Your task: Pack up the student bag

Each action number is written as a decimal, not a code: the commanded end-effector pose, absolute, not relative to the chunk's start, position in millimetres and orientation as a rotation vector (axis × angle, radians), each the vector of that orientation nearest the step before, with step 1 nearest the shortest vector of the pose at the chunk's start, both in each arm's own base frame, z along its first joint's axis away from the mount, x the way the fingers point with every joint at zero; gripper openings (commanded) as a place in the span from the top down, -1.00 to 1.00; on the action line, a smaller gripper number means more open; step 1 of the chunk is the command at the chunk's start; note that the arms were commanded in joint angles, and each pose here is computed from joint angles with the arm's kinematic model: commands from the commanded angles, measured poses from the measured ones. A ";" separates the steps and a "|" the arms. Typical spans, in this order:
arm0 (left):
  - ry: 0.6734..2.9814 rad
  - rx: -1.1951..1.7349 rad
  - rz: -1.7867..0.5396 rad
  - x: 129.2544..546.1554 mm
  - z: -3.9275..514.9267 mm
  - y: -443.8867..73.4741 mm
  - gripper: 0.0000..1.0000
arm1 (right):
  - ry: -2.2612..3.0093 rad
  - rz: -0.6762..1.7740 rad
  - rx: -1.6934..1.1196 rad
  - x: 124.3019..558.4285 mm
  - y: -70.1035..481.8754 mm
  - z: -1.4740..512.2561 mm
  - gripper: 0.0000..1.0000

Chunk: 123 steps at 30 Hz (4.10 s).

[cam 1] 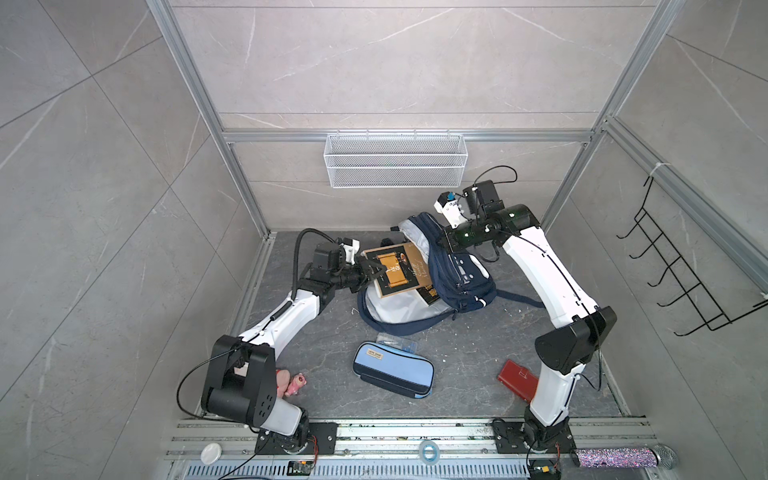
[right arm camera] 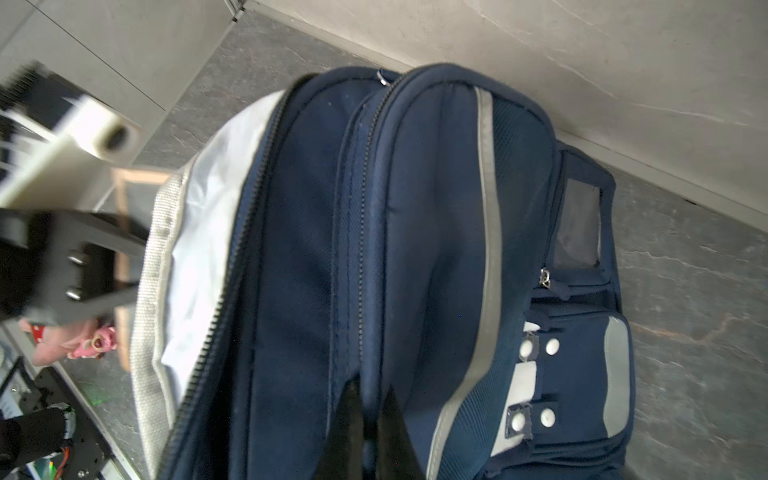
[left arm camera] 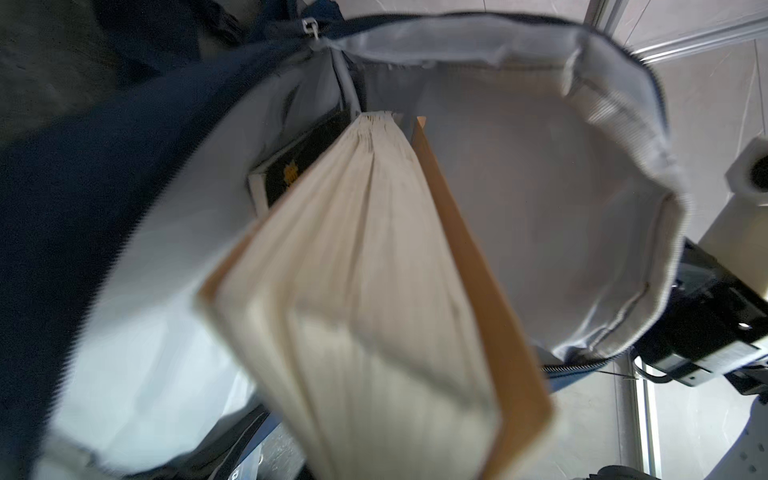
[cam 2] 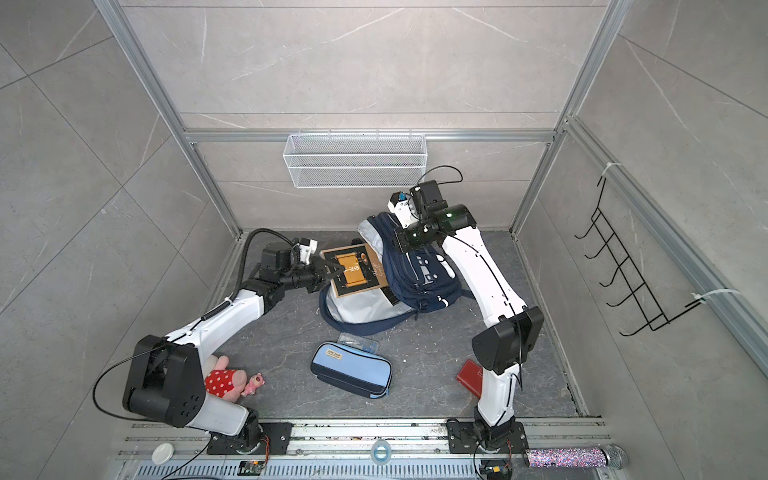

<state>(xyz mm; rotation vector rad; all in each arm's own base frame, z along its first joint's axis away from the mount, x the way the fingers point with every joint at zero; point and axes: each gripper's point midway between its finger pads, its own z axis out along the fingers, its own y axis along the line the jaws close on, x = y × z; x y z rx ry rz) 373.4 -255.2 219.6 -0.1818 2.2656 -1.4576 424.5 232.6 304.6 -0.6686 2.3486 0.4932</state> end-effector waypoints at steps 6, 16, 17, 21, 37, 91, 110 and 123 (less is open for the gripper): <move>2.059 -0.142 -1.547 393.9 224.8 -327.8 1.00 | 2.112 0.628 -0.572 442.2 253.8 371.1 1.00; 2.003 -0.337 -1.588 439.3 185.6 -368.0 1.00 | 2.130 0.683 -0.541 435.7 255.3 375.5 1.00; 2.007 -0.344 -1.589 443.1 182.9 -373.5 1.00 | 2.132 0.688 -0.539 434.2 255.6 375.2 1.00; 2.038 -0.352 -1.549 454.9 174.7 -387.0 1.00 | 2.148 0.728 -0.508 431.0 257.3 371.9 1.00; 2.247 -0.480 -1.347 454.4 121.2 -394.7 1.00 | 2.126 0.741 -0.438 437.2 256.5 369.2 1.00; 2.739 -0.038 -0.672 253.2 168.8 -188.8 -0.89 | 2.507 0.501 -0.278 493.6 190.6 194.3 1.00; 2.907 -0.212 -0.619 213.9 129.5 -159.2 -0.84 | 2.651 0.479 -0.287 472.6 199.2 131.7 0.70; 3.039 -0.162 -0.522 198.0 119.5 -150.6 -0.84 | 2.570 0.529 -0.301 456.0 212.9 187.2 -0.09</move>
